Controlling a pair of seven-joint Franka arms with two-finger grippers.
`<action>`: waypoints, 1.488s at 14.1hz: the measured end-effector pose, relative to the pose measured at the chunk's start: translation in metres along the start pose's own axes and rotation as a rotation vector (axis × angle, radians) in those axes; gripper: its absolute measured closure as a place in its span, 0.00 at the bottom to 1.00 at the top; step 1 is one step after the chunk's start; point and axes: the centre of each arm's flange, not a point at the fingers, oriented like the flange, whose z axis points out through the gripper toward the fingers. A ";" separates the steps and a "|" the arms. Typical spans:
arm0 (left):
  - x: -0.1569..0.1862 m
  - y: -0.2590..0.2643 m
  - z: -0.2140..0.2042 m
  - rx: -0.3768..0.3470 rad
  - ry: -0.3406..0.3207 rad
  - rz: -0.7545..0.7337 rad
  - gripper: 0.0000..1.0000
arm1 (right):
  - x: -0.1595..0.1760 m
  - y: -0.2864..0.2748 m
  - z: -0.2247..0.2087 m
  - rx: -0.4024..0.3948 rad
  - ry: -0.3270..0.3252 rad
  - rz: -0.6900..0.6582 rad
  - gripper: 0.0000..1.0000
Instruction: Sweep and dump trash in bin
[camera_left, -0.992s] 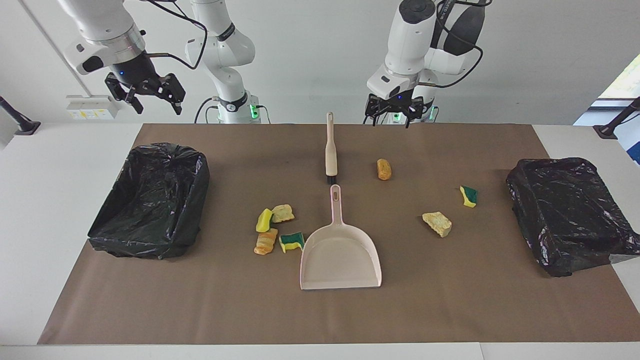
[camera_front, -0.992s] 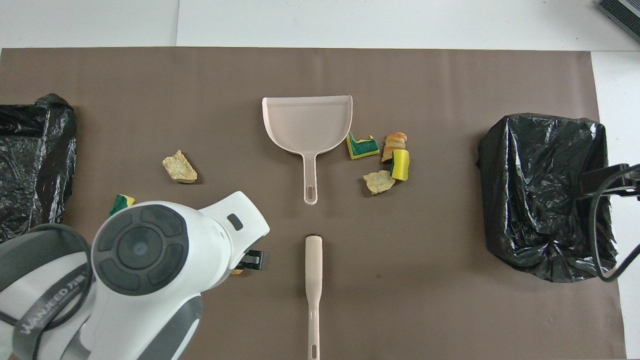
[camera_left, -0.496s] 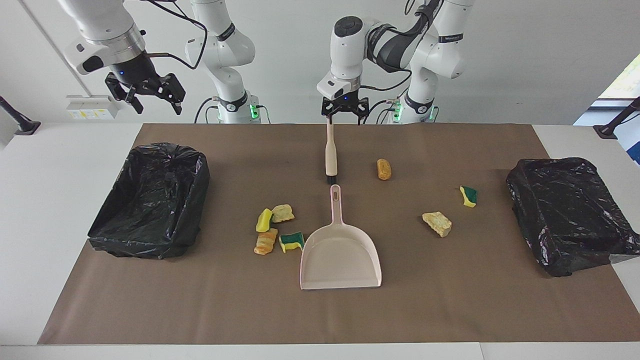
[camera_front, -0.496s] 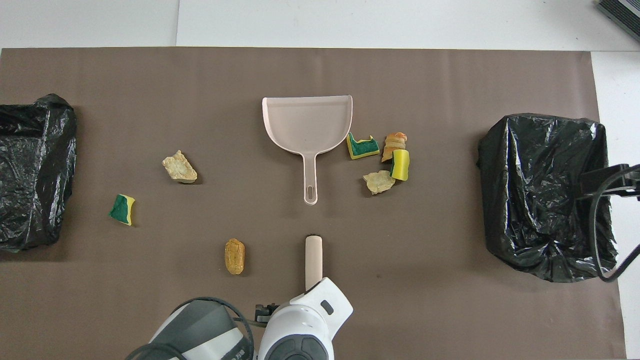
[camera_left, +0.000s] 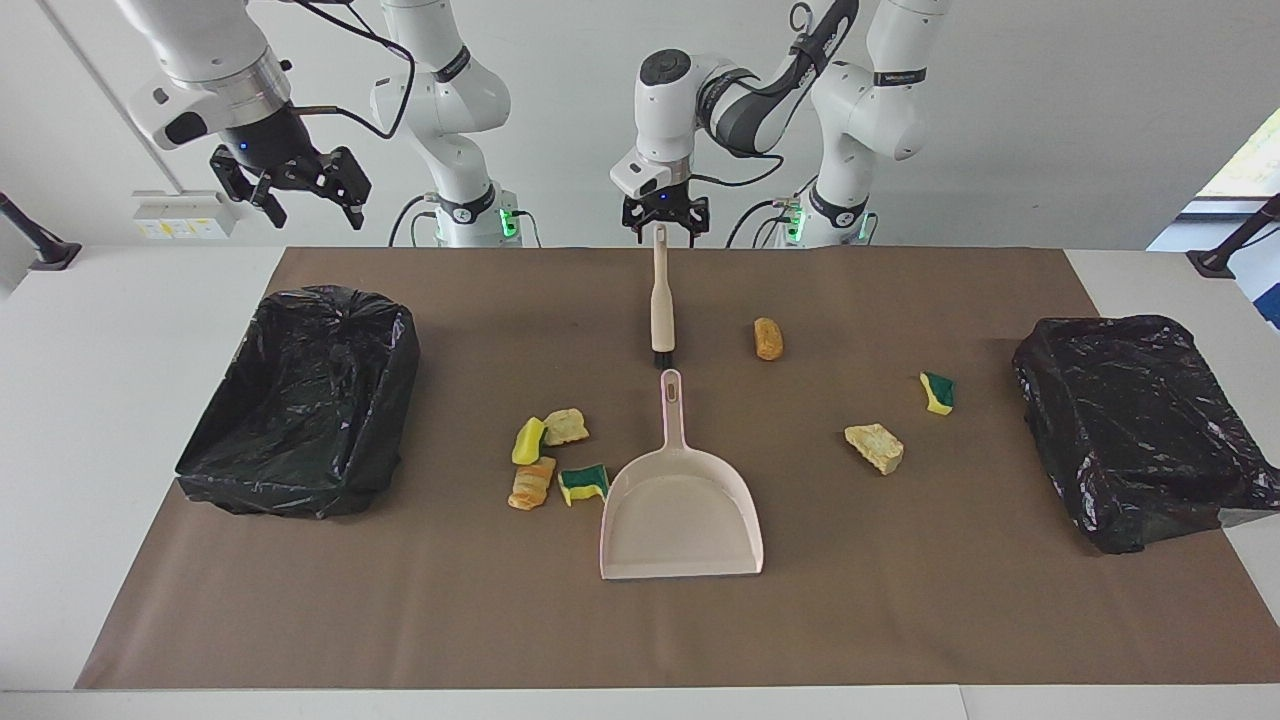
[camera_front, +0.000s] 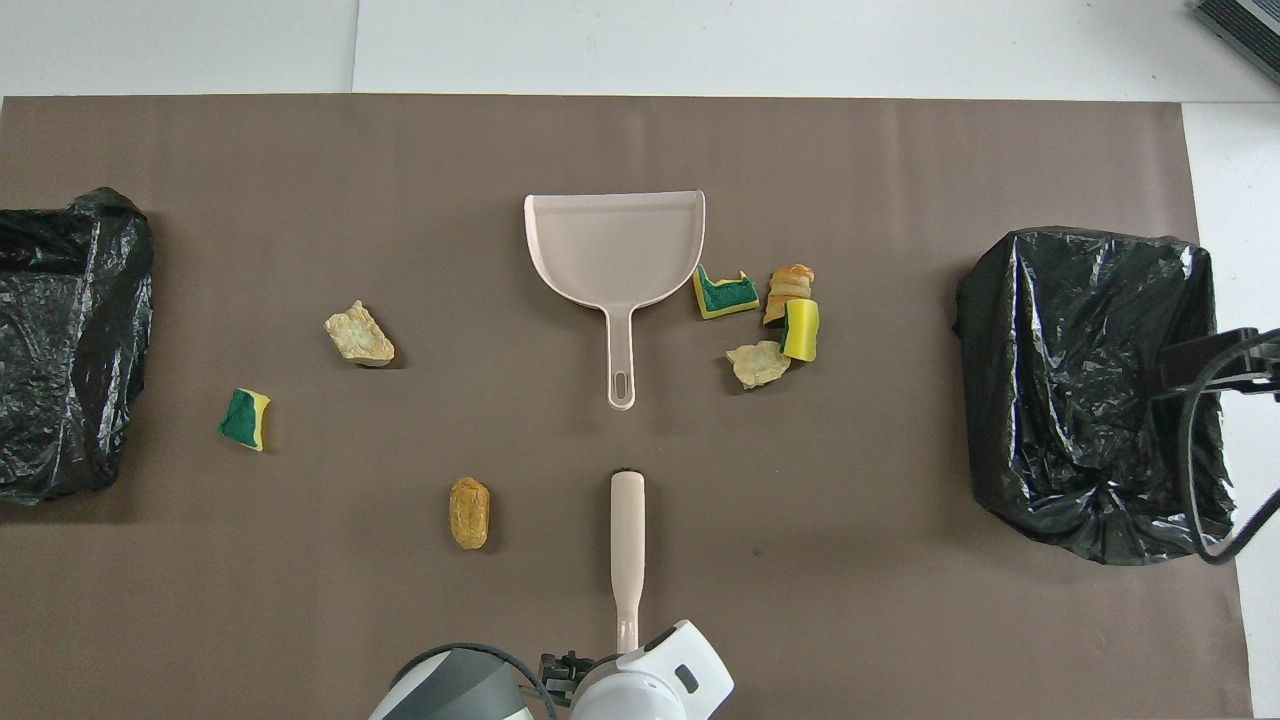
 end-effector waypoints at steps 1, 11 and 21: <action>0.000 0.001 0.006 0.007 -0.007 0.002 0.00 | 0.000 0.000 0.000 0.000 0.000 0.000 0.00; -0.007 0.012 0.037 0.040 -0.036 0.021 0.10 | 0.005 -0.003 -0.006 -0.146 0.052 -0.017 0.00; 0.029 -0.034 0.012 0.106 -0.116 -0.088 0.74 | 0.039 -0.062 0.023 -0.023 0.095 0.000 0.00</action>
